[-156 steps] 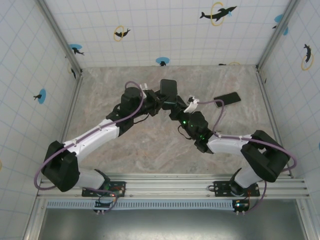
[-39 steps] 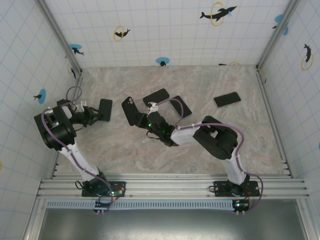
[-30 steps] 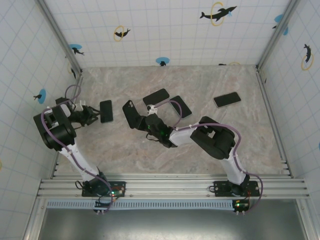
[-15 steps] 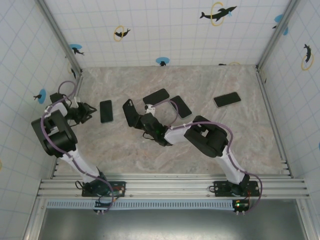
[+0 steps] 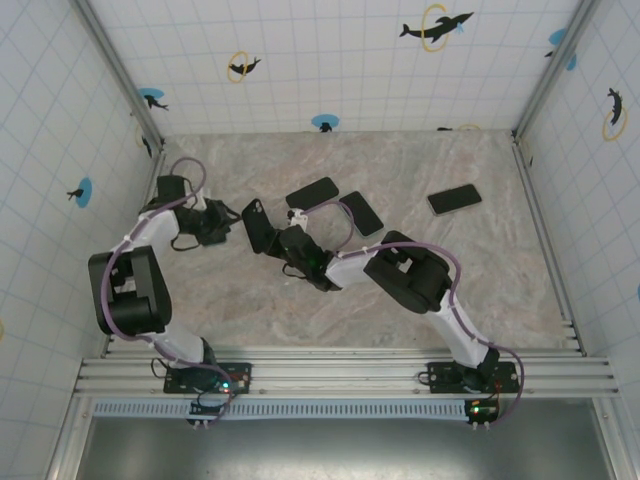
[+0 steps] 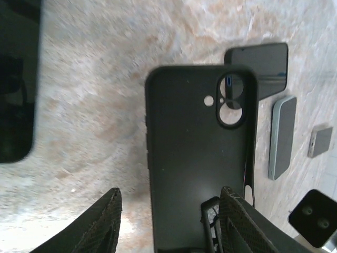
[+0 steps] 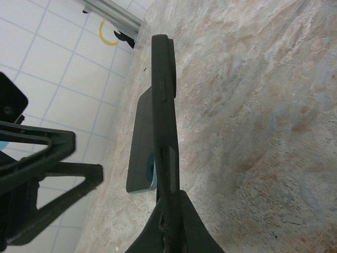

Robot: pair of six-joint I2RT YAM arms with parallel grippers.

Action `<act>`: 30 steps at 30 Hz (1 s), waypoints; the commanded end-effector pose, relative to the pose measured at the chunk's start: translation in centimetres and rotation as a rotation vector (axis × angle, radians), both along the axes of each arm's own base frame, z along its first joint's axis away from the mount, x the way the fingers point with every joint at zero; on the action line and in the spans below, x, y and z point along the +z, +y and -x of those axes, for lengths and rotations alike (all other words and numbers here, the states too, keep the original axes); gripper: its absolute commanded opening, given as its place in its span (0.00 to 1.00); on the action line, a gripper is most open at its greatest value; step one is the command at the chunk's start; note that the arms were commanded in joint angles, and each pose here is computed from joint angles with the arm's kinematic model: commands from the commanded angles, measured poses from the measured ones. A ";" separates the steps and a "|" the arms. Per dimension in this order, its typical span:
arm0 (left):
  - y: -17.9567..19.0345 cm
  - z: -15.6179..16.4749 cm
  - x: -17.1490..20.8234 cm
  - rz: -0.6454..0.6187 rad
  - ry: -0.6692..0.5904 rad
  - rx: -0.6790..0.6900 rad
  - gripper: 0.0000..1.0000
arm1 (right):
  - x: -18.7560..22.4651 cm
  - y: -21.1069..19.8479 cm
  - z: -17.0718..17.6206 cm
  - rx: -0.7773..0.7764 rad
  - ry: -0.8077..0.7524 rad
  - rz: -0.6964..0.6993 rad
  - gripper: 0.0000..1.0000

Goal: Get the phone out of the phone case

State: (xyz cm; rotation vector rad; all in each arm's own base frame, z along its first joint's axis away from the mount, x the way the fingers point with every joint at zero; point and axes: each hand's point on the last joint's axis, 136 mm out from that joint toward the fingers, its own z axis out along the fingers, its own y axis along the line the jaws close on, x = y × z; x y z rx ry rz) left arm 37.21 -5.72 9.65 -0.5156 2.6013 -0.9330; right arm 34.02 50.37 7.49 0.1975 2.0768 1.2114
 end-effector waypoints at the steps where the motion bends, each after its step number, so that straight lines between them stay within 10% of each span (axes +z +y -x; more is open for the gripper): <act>1: -0.4 0.2 -1.0 -0.077 0.031 0.023 0.49 | 3.4 0.9 -1.1 -0.012 -0.031 -0.114 0.03; 12: -1.7 0.3 -2.9 -0.181 0.080 -0.038 0.33 | 5.8 0.5 -1.3 -0.015 -0.041 -0.212 0.02; 22: -2.8 -1.1 -2.1 -0.167 0.041 -0.076 0.00 | 5.8 0.5 -1.2 -0.003 -0.035 -0.226 0.03; 26: -2.2 -1.4 -2.0 -0.217 0.039 -0.092 0.00 | 5.3 0.7 -1.0 0.010 -0.031 -0.224 0.14; 30: -0.1 -2.1 -1.9 -0.357 0.038 -0.097 0.00 | 5.3 0.4 -1.0 0.044 -0.048 -0.197 0.47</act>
